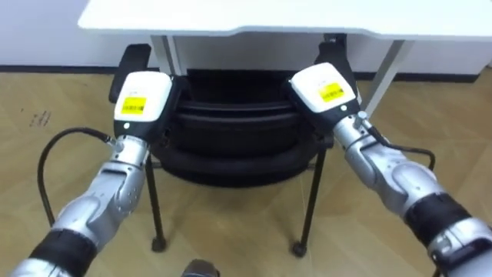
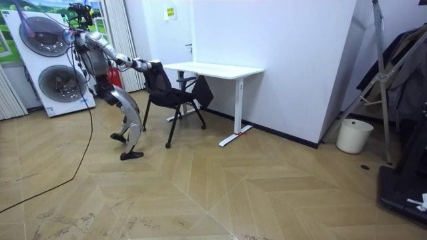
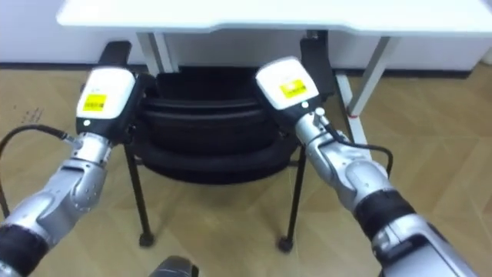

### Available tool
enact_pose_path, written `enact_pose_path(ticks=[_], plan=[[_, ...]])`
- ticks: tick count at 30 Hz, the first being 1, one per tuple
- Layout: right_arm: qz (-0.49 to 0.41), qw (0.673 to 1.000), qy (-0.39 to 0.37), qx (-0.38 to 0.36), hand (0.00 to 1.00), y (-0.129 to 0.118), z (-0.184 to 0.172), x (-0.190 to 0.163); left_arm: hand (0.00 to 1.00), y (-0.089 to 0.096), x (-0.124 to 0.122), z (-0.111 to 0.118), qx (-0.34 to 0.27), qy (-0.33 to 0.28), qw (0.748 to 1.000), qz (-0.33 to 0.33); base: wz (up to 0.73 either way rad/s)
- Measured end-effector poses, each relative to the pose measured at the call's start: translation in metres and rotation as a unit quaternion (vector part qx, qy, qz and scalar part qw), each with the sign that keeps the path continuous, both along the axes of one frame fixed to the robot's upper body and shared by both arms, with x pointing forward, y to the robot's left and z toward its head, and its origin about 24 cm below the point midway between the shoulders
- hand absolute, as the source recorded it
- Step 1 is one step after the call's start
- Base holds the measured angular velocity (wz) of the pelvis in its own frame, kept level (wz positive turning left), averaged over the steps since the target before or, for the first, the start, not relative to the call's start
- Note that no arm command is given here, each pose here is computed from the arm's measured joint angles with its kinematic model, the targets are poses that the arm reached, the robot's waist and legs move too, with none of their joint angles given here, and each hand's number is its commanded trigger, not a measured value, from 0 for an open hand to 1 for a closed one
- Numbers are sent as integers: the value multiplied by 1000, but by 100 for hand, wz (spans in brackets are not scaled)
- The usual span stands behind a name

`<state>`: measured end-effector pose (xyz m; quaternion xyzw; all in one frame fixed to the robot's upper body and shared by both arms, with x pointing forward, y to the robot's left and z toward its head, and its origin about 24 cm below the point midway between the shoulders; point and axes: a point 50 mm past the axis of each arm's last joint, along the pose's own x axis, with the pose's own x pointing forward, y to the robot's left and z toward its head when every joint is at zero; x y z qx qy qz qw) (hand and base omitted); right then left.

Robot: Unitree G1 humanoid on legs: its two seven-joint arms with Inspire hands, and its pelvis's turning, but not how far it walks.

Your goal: Push chair

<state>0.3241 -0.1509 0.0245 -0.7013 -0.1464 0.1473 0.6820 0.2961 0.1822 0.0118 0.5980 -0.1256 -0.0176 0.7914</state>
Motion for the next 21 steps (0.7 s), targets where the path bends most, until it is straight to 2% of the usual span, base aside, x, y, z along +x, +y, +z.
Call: enact_pose_path(ticks=[4, 9, 11, 21], plan=[[4, 1000, 1, -8, 100, -8, 0, -2, 100, -8, -4, -7, -18, 10, 1000, -2, 9], [13, 1000, -11, -7, 100, -4, 0, -3, 100, -4, -12, -10, -24, -7, 1000, 4, -44], [14, 999, -35, -8, 100, -4, 10, 3, 100, -7, -5, -1, -26, -25, 999, 2, -21], [5, 998, -58, -2, 100, -3, 16, 5, 100, -4, 4, 15, -8, -49, 999, -3, -15]])
